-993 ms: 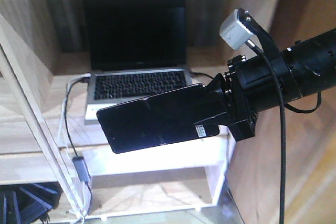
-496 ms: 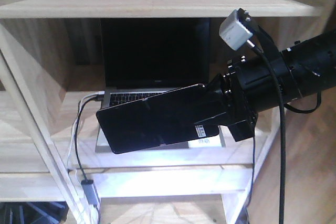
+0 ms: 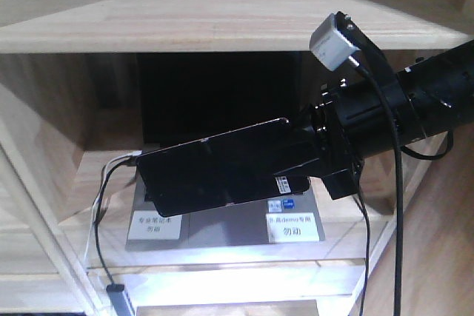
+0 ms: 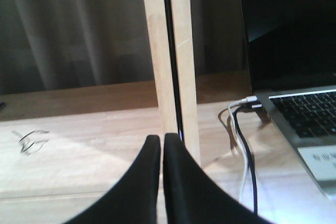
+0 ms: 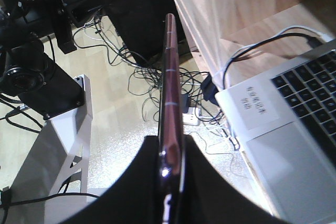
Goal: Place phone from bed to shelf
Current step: 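Approach the shelf above the laptop holding the phone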
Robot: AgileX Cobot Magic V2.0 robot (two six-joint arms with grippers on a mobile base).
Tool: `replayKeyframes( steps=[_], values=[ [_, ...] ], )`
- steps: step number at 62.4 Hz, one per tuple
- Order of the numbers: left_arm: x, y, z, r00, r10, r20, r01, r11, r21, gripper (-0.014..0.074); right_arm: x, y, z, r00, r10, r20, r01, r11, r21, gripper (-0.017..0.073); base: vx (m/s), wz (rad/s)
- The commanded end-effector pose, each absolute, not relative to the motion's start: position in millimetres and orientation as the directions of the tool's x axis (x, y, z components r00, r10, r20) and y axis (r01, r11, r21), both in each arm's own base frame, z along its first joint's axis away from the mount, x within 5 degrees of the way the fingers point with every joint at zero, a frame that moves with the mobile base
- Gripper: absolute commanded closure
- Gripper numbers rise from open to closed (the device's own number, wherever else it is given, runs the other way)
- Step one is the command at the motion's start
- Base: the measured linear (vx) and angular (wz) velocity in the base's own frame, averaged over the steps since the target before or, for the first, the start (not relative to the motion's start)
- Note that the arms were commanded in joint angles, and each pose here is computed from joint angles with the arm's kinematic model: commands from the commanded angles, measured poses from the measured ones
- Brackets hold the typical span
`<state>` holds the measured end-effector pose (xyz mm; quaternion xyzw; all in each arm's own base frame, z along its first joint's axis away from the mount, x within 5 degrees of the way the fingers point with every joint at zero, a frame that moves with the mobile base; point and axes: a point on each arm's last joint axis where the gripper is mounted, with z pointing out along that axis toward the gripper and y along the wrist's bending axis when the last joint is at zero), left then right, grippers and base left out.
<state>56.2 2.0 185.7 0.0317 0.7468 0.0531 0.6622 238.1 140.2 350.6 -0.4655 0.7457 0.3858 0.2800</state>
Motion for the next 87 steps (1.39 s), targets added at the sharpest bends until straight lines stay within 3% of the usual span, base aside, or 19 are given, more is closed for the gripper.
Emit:
replayKeyframes(
  steps=[1,87],
  values=[
    [54.9,1.8,200.3,-0.014,0.107,-0.994,-0.034,0.994,0.108,0.0592,225.4,141.5,373.6,-0.379,-0.421,-0.824,-0.925,0.196,0.326,0.0561,0.10,-0.03],
    [54.9,1.8,200.3,-0.014,0.107,-0.994,-0.034,0.994,0.108,0.0592,225.4,141.6,377.7,-0.371,-0.410,-0.833,-0.928,0.199,0.316,0.0561,0.02,-0.01]
  ],
)
